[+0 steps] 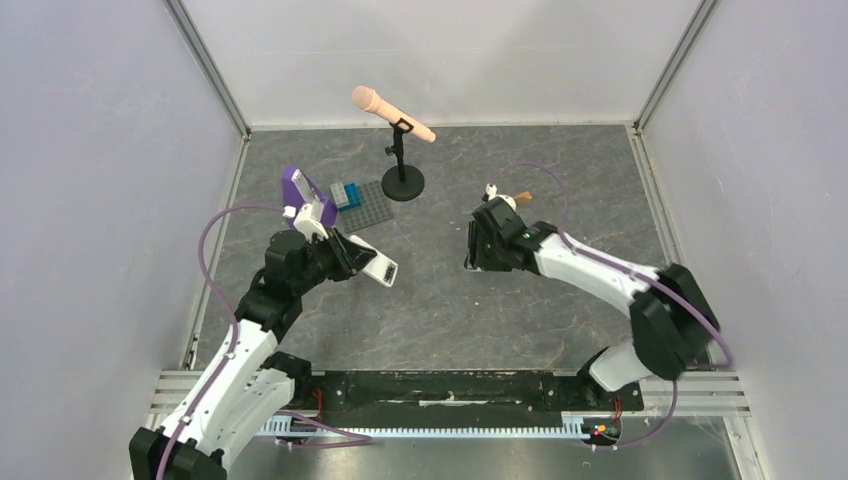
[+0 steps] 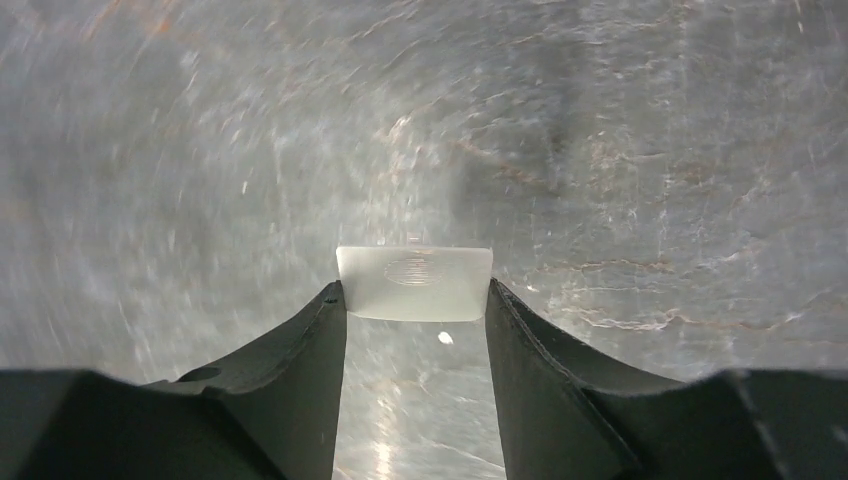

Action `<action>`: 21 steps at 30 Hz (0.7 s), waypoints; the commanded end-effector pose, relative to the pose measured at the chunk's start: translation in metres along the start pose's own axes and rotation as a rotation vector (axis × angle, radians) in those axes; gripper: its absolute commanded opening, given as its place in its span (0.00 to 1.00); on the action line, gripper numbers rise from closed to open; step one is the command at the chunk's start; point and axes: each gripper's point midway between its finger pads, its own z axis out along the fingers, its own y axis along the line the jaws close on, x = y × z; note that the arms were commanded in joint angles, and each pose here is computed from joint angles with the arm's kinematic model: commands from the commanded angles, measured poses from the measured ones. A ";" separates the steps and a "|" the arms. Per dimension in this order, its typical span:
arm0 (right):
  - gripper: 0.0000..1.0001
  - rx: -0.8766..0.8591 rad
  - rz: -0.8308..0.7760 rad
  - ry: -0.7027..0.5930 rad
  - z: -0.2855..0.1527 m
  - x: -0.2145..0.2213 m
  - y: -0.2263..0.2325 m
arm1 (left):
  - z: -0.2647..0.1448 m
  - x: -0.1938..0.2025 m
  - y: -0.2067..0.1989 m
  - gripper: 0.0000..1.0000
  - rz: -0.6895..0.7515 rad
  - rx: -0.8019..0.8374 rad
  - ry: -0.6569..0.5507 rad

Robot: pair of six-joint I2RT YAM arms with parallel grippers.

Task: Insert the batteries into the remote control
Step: Pick up the battery cover at the center of the board, then load the battery cover into the remote control.

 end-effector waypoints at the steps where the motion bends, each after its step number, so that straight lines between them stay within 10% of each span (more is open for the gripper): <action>1: 0.09 -0.347 -0.357 -0.175 -0.038 -0.011 0.033 | 0.004 0.001 -0.030 0.02 -0.032 0.160 0.041; 9: 0.12 -0.735 -0.916 -0.271 -0.119 0.037 0.099 | 0.016 0.036 -0.045 0.02 -0.094 0.253 0.210; 21: 0.14 -0.706 -1.089 -0.244 -0.136 0.059 0.134 | 0.015 0.046 -0.064 0.02 -0.011 0.332 0.177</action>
